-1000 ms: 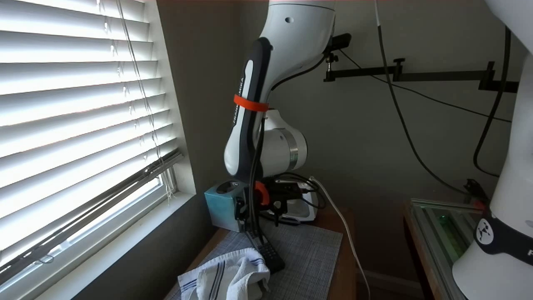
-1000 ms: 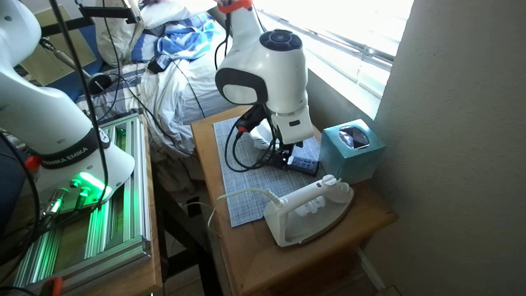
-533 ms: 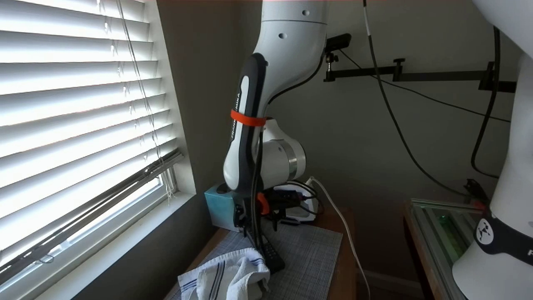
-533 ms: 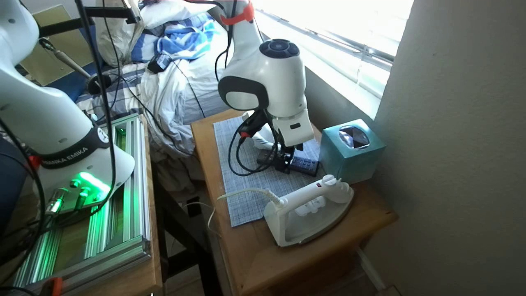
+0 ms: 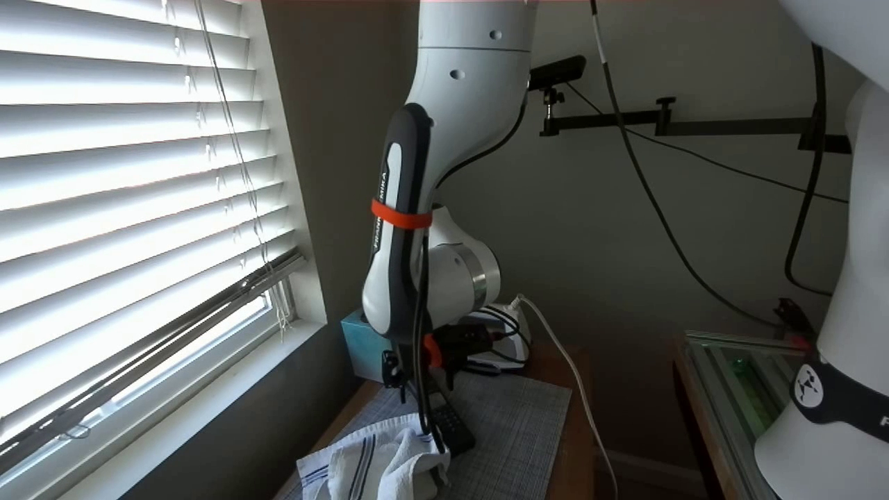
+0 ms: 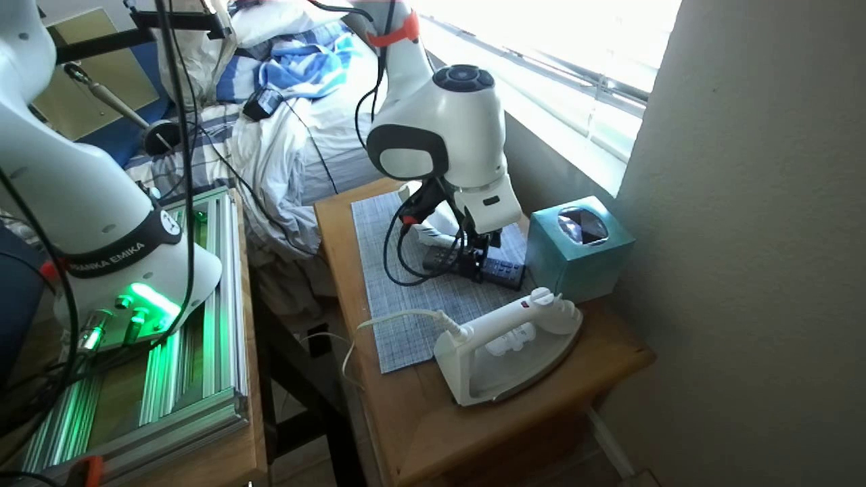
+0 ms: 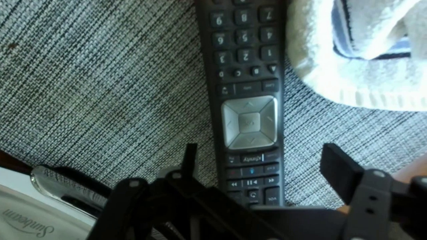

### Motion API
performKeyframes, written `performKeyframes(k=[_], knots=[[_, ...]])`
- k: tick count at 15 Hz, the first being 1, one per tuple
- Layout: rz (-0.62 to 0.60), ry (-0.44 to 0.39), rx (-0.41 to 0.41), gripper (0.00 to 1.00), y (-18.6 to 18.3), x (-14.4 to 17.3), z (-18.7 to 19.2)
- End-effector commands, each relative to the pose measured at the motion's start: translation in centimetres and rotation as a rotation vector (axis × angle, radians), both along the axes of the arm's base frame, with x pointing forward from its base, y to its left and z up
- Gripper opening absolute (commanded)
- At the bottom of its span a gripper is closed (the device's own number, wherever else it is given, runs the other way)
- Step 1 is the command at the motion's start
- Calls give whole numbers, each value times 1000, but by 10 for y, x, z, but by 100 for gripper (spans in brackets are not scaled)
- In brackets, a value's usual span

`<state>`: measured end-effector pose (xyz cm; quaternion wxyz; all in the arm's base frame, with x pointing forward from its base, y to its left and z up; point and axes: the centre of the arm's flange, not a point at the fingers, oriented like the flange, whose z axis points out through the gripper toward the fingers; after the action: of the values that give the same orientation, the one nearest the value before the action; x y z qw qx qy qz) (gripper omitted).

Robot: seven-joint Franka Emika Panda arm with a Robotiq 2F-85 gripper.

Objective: Place the remote on the towel

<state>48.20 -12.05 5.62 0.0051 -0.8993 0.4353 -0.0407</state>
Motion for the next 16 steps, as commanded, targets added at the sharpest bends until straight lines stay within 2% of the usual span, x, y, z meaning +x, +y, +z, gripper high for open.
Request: performKeyframes(k=[1,5,7,8,9,12,13,16], knots=[[-1,7,-9,89,0,11,-11],[-1,16,-9,79,-1,15,-20],[3,22,-8,80,-1,16,-23],[4,25,-8,74,-1,16,-25],[4,27,-6,58,-1,16,-26],[7,18,-12,35,-2,14,-20],[9,17,-15,31,-1,12,-17],[13,37,-36,31,0,5,-9]])
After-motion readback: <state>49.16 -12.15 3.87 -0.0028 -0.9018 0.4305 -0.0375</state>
